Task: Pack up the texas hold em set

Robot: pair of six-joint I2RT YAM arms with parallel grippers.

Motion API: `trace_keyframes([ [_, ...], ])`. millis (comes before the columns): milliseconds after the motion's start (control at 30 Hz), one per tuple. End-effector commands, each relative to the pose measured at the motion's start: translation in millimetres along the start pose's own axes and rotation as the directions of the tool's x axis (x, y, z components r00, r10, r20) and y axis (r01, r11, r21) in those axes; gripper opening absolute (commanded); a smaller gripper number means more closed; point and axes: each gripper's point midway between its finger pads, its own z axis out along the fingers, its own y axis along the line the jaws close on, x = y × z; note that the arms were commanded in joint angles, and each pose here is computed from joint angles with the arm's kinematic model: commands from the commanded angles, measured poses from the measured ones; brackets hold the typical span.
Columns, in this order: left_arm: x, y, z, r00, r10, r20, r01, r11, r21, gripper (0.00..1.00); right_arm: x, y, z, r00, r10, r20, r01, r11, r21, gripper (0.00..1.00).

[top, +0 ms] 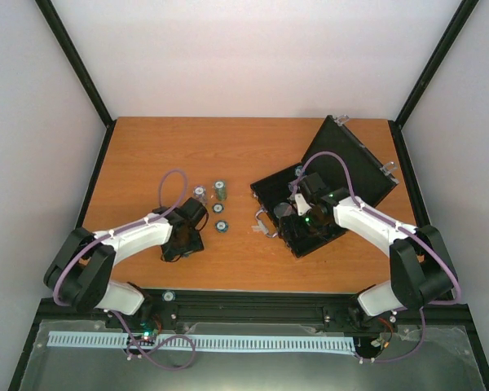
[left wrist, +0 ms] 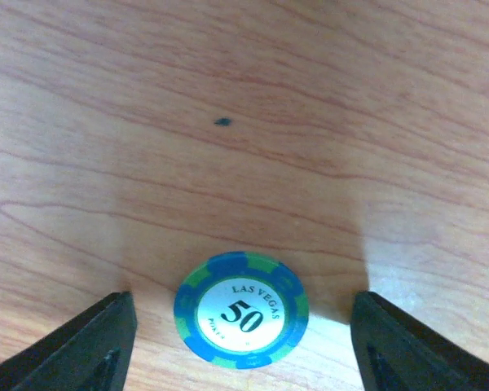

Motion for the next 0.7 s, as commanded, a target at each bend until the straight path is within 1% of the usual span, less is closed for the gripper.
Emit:
trace_keyframes([
  [0,19.0,23.0,28.4,0.998,0.001,-0.066,-0.006,0.997,-0.073,0.7,1.7,-0.3,2.7,1.0,0.002,0.002,-0.002,1.0,0.006,1.0],
  [67,19.7,24.7,31.1,0.998,0.003,-0.069,-0.009,0.996,-0.083,0.67,2.4,-0.8,3.3,1.0,0.001,0.0,-0.001,1.0,0.007,1.0],
  [133,21.0,25.9,33.7,0.997,0.004,-0.072,-0.011,0.996,-0.088,0.62,2.5,-1.2,3.4,1.0,-0.001,-0.001,0.001,1.0,0.01,1.0],
  [233,22.9,25.6,38.1,0.997,0.003,-0.078,-0.009,0.996,-0.084,0.56,3.2,-1.2,4.2,1.0,-0.002,-0.005,0.002,1.0,0.008,1.0],
  [267,23.4,25.0,39.6,0.997,0.003,-0.081,-0.009,0.997,-0.082,0.5,3.1,-1.3,4.3,1.0,-0.003,-0.006,0.003,1.0,0.009,1.0],
  [333,24.2,22.5,41.7,0.996,-0.001,-0.089,-0.006,0.997,-0.076,0.32,3.0,-1.5,4.2,1.0,-0.003,-0.006,0.003,1.0,0.011,1.0],
  [367,25.2,22.4,42.4,0.995,-0.001,-0.097,-0.007,0.997,-0.078,0.25,3.2,-1.6,4.3,1.0,-0.006,-0.008,0.006,1.0,0.012,1.0],
  [400,25.4,21.7,42.5,0.995,0.0,-0.1,-0.008,0.997,-0.078,0.22,2.7,-1.6,4.4,1.0,-0.007,-0.008,0.007,1.0,0.012,1.0],
  [533,24.2,23.5,38.7,0.995,0.013,-0.1,-0.022,0.996,-0.09,0.2,2.4,-3.1,5.4,1.0,-0.014,-0.012,0.015,1.0,0.02,1.0],
  [600,20.7,22.4,32.8,0.996,0.019,-0.089,-0.027,0.996,-0.088,0.2,2.3,-3.1,6.1,1.0,-0.016,-0.013,0.016,1.0,0.019,1.0],
  [667,18.0,17.6,27.2,0.996,0.026,-0.081,-0.031,0.998,-0.063,0.34,1.5,-2.0,6.4,1.0,-0.016,-0.01,0.016,1.0,0.012,1.0],
])
